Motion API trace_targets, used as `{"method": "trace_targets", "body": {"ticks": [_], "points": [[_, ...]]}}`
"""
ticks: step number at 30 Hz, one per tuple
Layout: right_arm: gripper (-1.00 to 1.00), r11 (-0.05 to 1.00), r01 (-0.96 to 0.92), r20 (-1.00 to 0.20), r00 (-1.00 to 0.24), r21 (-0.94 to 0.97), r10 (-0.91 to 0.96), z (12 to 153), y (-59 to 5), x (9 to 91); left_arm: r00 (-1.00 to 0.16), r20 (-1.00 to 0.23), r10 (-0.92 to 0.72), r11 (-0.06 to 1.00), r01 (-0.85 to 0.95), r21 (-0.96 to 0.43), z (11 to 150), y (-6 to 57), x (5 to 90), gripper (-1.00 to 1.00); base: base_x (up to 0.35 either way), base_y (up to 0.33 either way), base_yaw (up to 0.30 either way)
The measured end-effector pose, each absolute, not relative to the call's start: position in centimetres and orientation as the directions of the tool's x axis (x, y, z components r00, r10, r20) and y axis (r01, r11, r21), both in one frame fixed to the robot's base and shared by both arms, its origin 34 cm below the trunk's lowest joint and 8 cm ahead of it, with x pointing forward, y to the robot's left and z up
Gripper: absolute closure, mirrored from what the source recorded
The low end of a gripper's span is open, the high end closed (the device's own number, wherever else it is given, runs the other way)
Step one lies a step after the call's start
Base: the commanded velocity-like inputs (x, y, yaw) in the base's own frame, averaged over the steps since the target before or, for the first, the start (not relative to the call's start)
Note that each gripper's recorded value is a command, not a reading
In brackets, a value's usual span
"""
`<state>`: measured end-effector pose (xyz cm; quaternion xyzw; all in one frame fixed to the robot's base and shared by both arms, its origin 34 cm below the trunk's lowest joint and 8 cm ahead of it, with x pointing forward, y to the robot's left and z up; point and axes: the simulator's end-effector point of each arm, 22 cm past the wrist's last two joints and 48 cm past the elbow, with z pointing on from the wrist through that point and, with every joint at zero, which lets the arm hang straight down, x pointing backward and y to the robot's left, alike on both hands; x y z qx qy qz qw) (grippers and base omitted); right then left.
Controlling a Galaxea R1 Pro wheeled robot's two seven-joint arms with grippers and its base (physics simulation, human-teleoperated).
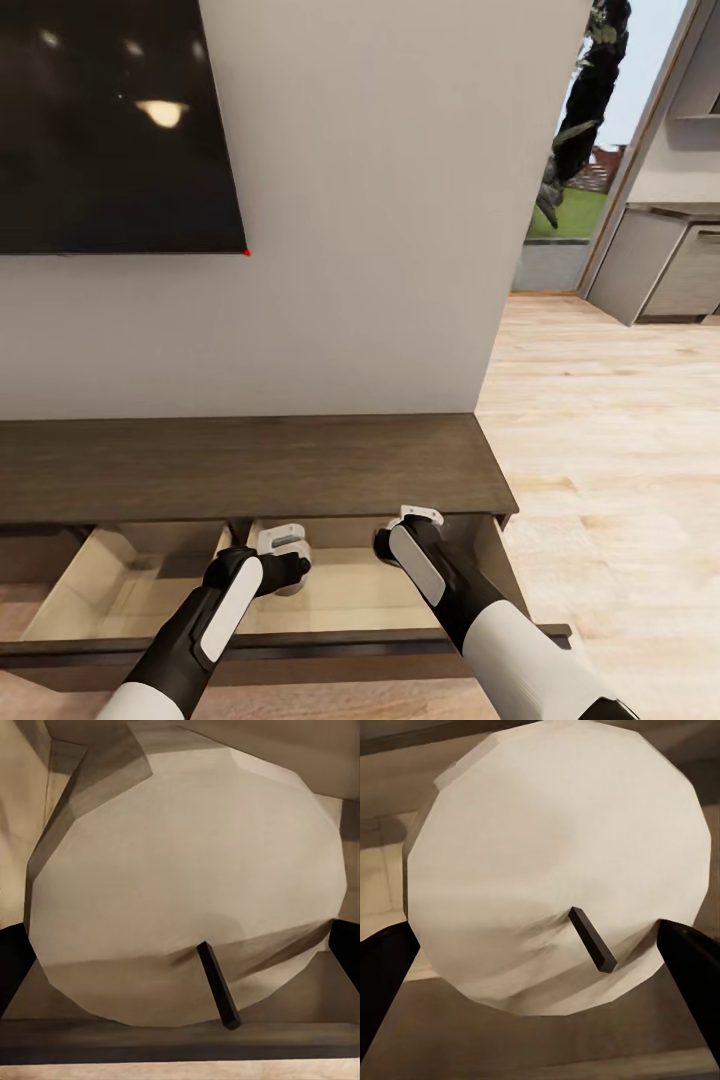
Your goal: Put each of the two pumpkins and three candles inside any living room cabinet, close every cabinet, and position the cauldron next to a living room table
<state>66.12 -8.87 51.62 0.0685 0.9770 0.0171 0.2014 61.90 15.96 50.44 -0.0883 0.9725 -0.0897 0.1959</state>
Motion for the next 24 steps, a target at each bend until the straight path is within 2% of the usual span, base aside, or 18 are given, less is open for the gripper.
{"method": "trace_targets", "body": {"ticks": [14,24], "points": [[1.00,0.989,0.133,-0.330,-0.932,0.070,0.149,48.0,-8.7,64.2,-0.913,-0.355,-0.202,0.968,-0.132,-0.212,48.2,15.9,61.8,1.00,0.000,0.000,0.000],[1.00,0.989,0.132,-0.323,-0.935,0.073,0.148,45.8,-8.6,63.6,-0.939,-0.296,-0.174,0.972,-0.115,-0.207,45.4,15.5,60.1,1.00,0.000,0.000,0.000]]}}
